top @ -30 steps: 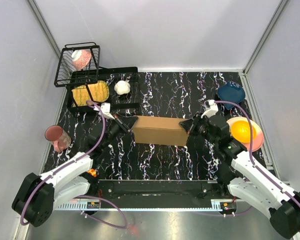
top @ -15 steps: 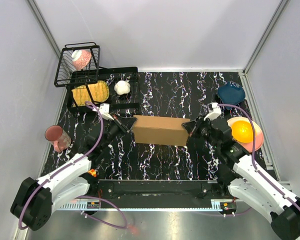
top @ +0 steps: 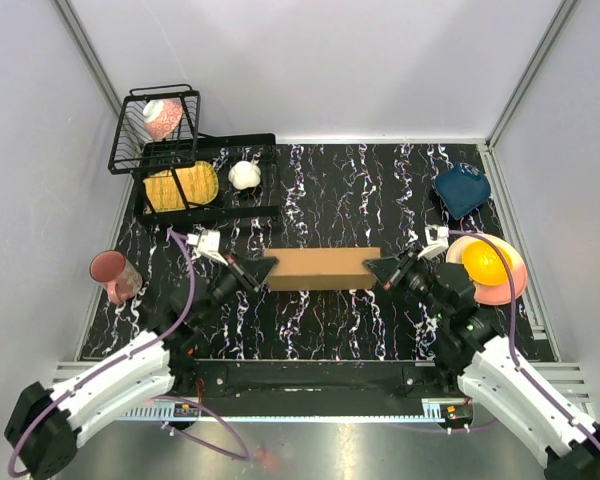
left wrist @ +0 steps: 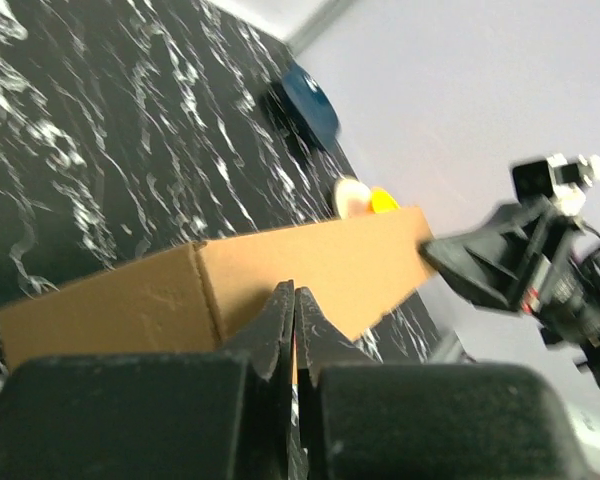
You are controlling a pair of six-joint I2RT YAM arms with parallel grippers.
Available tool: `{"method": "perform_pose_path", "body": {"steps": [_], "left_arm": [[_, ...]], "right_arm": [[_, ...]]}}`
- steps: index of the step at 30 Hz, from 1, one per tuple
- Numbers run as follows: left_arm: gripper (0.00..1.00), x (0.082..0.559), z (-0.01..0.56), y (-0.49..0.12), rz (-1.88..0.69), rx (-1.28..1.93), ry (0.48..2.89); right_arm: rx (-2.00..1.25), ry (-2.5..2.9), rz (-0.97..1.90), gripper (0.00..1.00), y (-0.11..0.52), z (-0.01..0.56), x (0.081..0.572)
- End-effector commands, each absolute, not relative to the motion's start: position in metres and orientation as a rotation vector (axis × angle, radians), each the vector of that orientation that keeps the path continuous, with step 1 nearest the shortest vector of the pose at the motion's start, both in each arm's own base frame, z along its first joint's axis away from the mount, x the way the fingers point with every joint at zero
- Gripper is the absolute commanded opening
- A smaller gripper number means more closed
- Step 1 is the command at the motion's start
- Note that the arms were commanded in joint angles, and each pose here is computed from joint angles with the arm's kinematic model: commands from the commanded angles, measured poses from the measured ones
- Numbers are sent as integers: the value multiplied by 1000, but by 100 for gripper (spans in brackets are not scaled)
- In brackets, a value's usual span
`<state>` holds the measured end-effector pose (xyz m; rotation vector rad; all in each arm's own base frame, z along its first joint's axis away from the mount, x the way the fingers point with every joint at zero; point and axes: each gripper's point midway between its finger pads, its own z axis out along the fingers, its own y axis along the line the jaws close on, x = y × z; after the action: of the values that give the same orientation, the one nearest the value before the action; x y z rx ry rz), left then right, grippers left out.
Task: Fold the paper box
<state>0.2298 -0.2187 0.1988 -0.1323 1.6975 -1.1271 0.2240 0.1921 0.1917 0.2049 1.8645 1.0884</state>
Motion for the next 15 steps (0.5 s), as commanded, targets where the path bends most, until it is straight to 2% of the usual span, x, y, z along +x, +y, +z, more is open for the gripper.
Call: {"method": "perform_pose_path", "body": {"steps": [1, 2, 3, 4, 5, 6, 7, 11, 12, 15], "left_arm": [[0, 179, 131, -213, -1088, -107, 1939], [0, 169, 123, -210, -1083, -102, 1974], [4, 170, 128, -203, -1067, -141, 1946], [17, 165, 143, -195, -1102, -168, 1884], [25, 165, 152, -190, -1112, -186, 1842], [32, 170, 166, -179, -1098, -238, 1774], [46, 170, 187, -169, -1123, -273, 1685], [59, 177, 213, -141, -1014, -329, 1601], [60, 178, 222, -137, -1000, -338, 1592], [61, 184, 191, -149, -925, -328, 1752]], "right_arm": [[182, 2236, 1096, 4, 187, 109, 162], [158, 2209, 1127, 17, 188, 119, 158], [136, 2137, 1171, 25, 188, 138, 156], [135, 2106, 1190, 32, 188, 147, 153], [134, 2047, 1210, 39, 186, 165, 153], [131, 1965, 1234, 51, 183, 185, 152], [146, 1932, 1237, 56, 181, 194, 152], [177, 1878, 1166, 64, 170, 220, 162], [181, 1922, 1134, 65, 171, 212, 166], [205, 2013, 1038, 65, 166, 189, 172]]}}
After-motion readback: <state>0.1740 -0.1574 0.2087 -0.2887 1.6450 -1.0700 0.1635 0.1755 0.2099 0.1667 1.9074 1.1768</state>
